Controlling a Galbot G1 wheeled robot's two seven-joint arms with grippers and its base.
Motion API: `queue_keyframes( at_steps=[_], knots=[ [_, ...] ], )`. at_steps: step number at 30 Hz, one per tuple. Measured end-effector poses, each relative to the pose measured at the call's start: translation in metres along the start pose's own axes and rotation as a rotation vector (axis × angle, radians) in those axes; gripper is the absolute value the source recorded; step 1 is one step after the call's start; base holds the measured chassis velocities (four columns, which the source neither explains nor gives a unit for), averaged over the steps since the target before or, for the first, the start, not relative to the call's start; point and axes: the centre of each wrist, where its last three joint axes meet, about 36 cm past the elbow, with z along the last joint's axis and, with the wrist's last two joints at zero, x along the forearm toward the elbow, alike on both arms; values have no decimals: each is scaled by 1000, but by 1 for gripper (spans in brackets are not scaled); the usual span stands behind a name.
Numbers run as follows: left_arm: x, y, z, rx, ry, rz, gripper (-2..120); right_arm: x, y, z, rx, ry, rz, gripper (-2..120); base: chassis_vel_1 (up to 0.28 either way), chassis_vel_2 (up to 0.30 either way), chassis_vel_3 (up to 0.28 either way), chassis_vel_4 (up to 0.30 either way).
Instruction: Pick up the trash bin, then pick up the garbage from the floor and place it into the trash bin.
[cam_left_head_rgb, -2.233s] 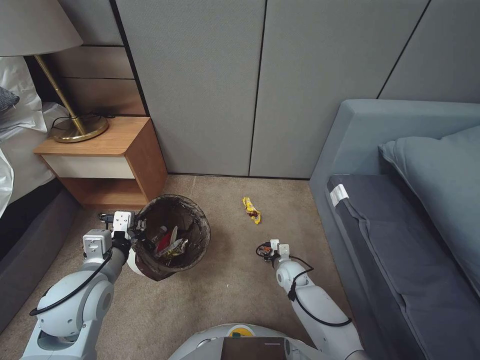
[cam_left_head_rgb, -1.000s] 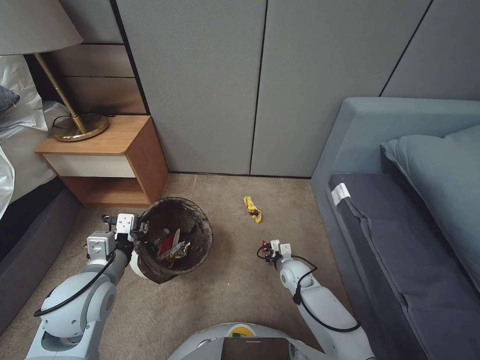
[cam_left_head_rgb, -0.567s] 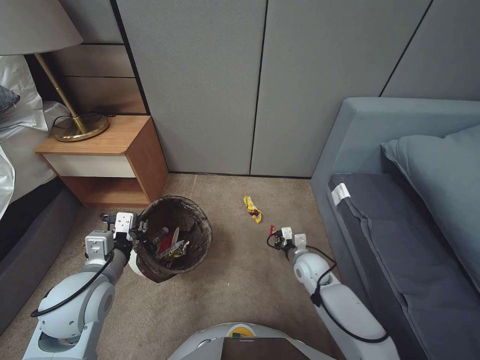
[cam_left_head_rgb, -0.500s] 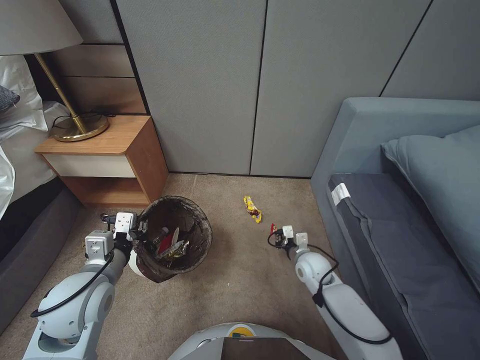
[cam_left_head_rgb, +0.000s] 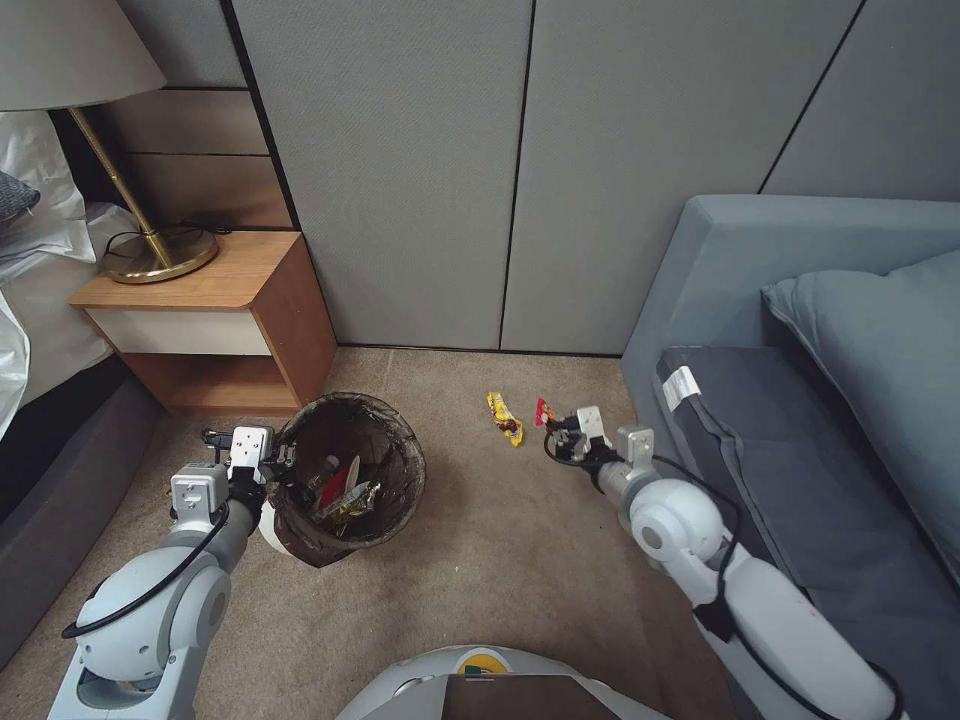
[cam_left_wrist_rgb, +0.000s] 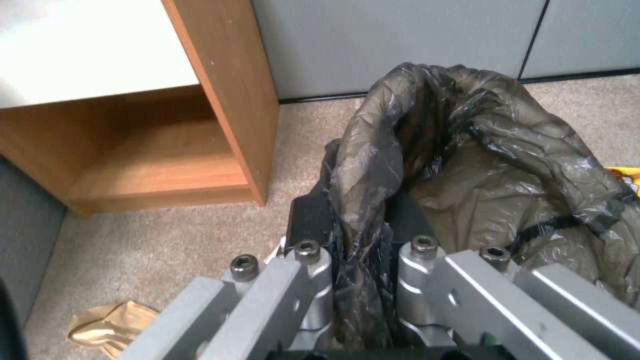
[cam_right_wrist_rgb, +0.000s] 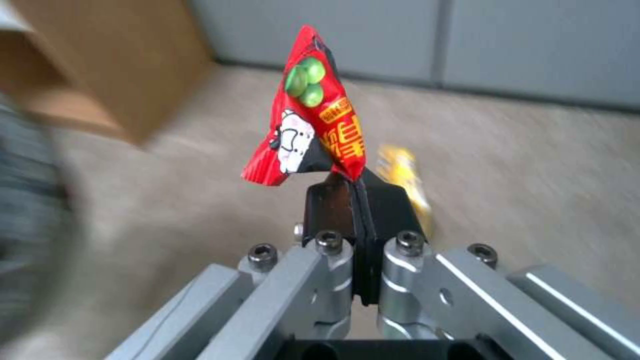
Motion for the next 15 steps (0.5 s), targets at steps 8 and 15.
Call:
queue_keyframes(
  at_steps=[8, 15],
  knots=[
    [0, -3, 0, 2, -2, -2, 7, 40, 27, -47, 56, -91, -196, 0, 0, 0, 0, 0],
    [-2, -7, 1, 5, 0, -1, 7, 56, 34, -71, 120, -158, -402, 0, 0, 0, 0, 0]
  ],
)
